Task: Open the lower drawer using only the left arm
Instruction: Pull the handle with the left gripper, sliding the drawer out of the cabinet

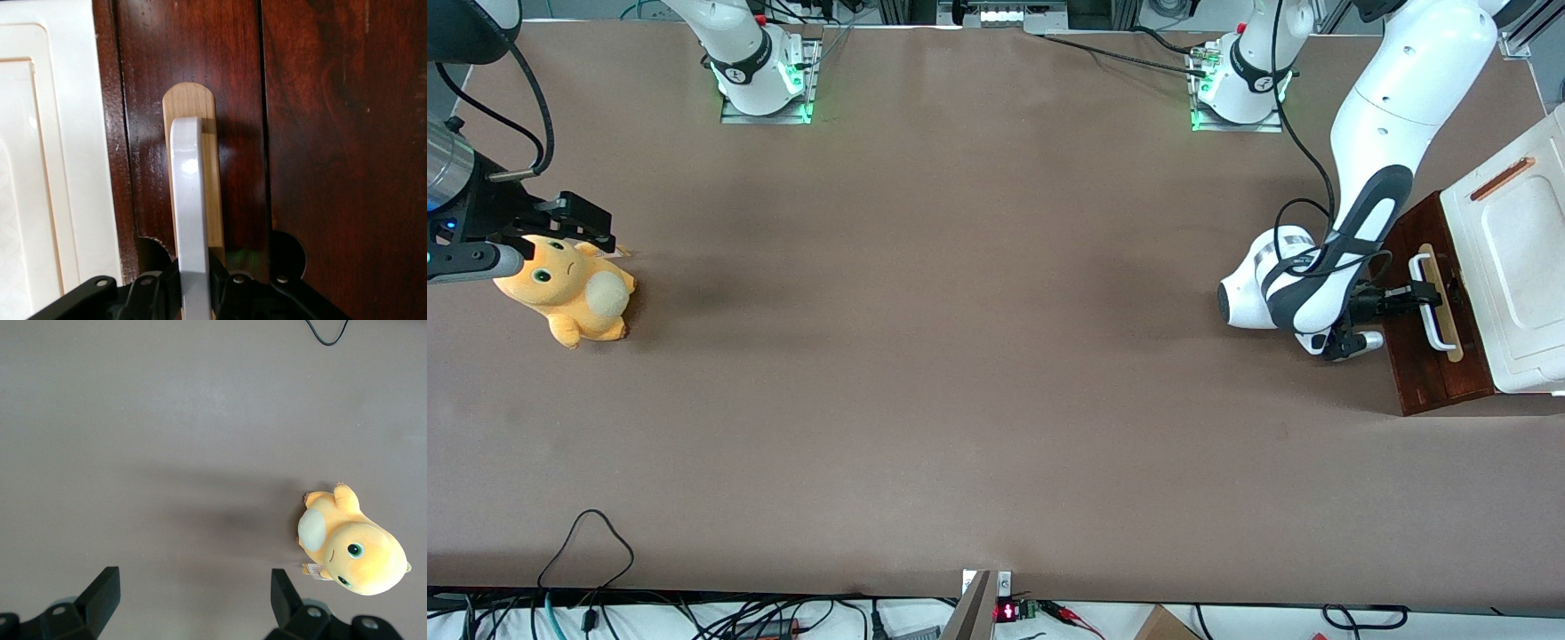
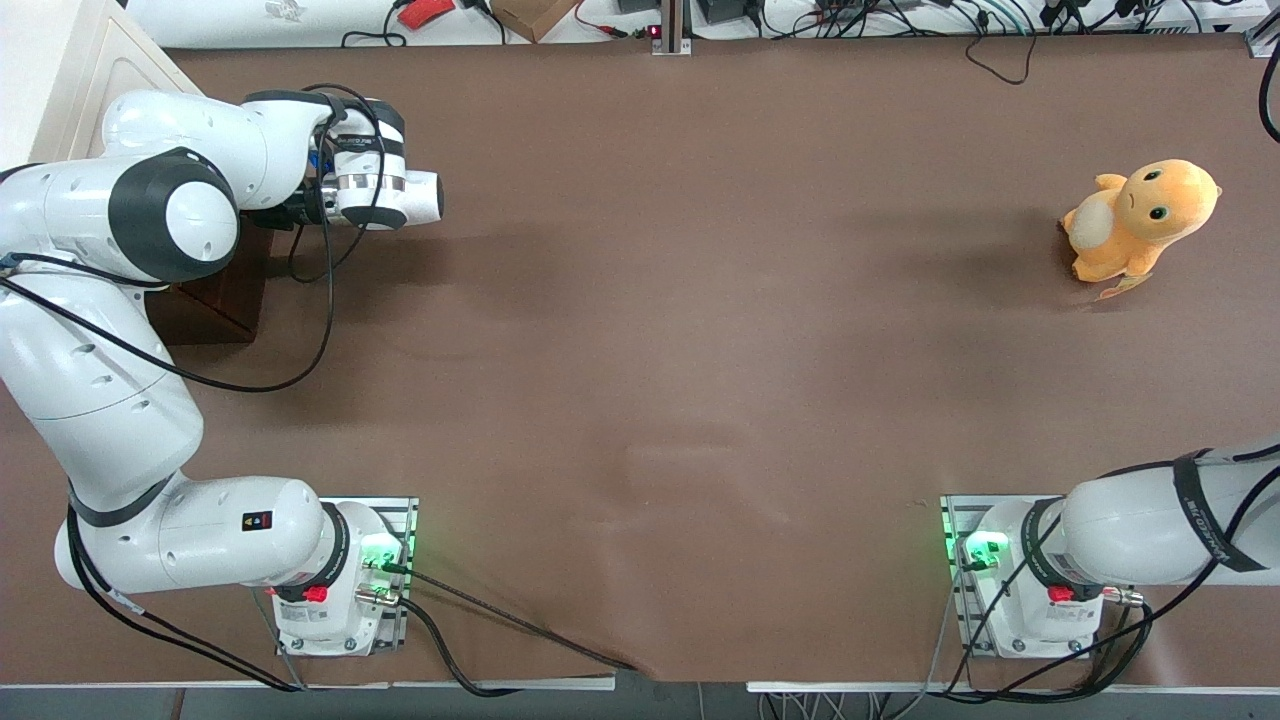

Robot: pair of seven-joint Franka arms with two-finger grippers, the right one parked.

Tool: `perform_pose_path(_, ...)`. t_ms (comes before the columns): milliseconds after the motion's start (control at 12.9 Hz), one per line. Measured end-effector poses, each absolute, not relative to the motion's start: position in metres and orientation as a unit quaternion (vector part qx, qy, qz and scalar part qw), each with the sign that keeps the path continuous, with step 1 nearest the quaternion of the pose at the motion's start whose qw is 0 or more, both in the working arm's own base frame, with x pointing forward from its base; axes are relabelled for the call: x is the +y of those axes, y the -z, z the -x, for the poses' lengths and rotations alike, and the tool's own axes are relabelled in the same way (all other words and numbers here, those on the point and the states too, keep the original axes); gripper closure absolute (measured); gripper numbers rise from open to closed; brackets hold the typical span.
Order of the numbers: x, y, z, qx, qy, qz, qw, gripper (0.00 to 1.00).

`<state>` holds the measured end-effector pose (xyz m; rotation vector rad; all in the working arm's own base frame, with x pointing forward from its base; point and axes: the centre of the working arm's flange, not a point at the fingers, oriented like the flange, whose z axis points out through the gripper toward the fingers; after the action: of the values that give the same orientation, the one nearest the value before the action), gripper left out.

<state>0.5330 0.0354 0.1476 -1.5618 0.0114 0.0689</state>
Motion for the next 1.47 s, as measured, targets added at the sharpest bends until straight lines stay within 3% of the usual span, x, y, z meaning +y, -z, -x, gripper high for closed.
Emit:
perform_pose_path(698, -0.093, -0.157, -0.518, 0.053, 0.019, 0.712, 0.700, 0.90)
perform_pose_path(1008, -0.102, -0.159, -0.517, 0.054, 0.023, 0.712, 0.700, 0.90)
perform_pose_path(1085, -0.104, -0.160, -0.519, 0.057, 0.029, 0.711, 0.701, 0.84)
perform_pose_path(1473, -0.106, -0.167, -0.530, 0.054, 0.039, 0.711, 0.699, 0.31)
